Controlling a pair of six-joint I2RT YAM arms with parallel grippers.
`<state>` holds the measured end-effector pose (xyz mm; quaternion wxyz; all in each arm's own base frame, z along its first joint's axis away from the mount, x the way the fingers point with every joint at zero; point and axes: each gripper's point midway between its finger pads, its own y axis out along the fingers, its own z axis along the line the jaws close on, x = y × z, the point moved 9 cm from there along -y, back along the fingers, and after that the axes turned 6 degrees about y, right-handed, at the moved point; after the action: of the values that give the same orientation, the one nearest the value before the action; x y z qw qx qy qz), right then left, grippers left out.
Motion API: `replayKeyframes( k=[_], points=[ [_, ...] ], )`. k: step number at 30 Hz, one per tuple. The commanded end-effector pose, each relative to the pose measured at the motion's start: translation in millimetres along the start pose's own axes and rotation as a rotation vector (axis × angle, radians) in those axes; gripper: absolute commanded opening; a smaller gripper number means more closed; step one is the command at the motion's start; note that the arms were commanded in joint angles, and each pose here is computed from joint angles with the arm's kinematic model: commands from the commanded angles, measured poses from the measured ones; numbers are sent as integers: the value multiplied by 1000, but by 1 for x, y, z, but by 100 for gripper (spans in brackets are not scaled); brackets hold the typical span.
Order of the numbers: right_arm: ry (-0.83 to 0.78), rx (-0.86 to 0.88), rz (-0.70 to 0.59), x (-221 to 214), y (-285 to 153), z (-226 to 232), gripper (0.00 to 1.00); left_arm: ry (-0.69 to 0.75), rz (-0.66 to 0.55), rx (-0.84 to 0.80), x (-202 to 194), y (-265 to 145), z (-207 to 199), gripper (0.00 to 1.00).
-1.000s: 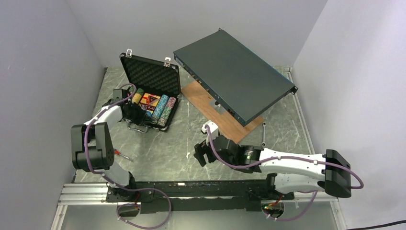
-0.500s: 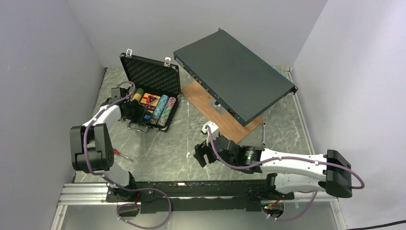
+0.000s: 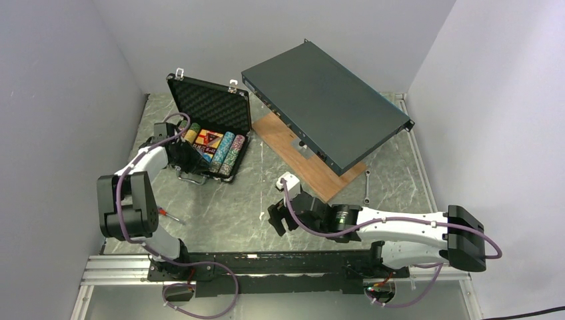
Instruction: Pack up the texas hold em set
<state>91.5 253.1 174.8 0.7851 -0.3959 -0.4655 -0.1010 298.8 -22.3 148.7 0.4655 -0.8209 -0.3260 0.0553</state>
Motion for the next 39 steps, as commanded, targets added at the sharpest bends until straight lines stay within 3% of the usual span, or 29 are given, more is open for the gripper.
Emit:
replayKeyframes(
  k=[1,18,27,32,39],
  points=[
    [29,33,-61,18,0,12,77,11,14,-53,4,6,-2,23],
    [26,40,-61,15,1,15,77,-21,41,-69,19,22,-6,19],
    [32,41,-59,13,-1,16,77,-7,33,-74,1,10,-1,32],
    [29,42,-54,11,0,17,77,-12,-5,-55,-4,8,3,27],
    [18,45,-50,11,3,20,77,-58,35,-68,3,29,6,22]
  ],
)
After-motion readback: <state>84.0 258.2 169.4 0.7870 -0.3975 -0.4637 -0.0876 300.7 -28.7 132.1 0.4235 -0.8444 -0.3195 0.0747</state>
